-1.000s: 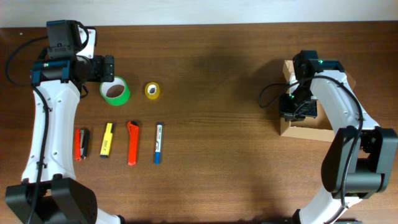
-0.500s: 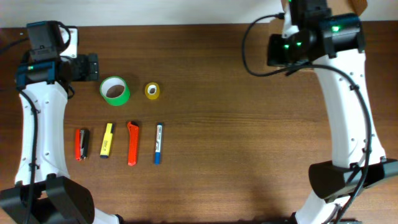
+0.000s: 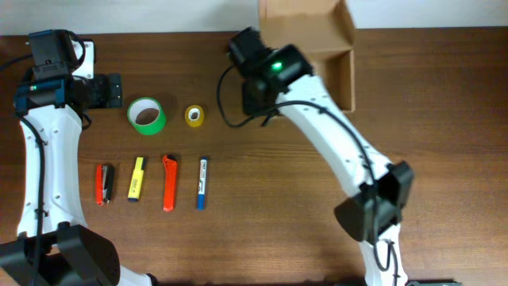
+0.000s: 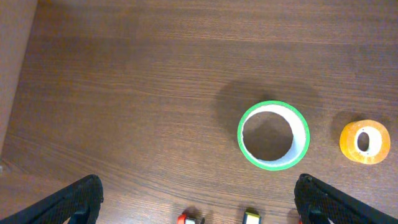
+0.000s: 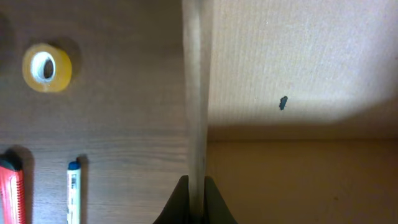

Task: Pack container
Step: 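Drag the cardboard box with the right gripper toward the table center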

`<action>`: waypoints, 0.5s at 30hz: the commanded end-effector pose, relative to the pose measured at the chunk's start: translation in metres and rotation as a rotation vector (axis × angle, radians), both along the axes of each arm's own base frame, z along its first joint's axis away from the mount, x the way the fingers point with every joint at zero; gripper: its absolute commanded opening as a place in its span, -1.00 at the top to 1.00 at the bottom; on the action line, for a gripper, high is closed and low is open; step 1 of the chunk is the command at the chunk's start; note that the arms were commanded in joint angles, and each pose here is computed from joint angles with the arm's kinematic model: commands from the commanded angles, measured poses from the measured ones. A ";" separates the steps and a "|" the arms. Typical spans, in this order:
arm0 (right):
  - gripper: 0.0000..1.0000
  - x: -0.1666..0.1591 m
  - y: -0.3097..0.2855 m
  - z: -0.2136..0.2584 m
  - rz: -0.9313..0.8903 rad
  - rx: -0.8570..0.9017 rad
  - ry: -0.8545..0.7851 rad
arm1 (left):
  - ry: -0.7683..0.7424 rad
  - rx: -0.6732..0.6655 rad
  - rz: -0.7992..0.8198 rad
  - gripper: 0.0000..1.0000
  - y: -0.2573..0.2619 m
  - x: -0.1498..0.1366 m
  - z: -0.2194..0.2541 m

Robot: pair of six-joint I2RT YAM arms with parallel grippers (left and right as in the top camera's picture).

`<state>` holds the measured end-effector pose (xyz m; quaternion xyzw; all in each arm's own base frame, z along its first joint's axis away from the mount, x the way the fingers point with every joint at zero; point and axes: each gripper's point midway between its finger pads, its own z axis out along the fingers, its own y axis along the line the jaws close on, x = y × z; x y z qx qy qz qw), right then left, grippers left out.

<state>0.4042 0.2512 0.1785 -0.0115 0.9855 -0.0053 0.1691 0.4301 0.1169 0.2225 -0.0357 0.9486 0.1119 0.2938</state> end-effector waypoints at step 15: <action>0.92 -0.043 0.051 -0.029 -0.030 0.046 0.122 | 0.019 0.006 -0.015 -1.00 -0.001 -0.001 0.001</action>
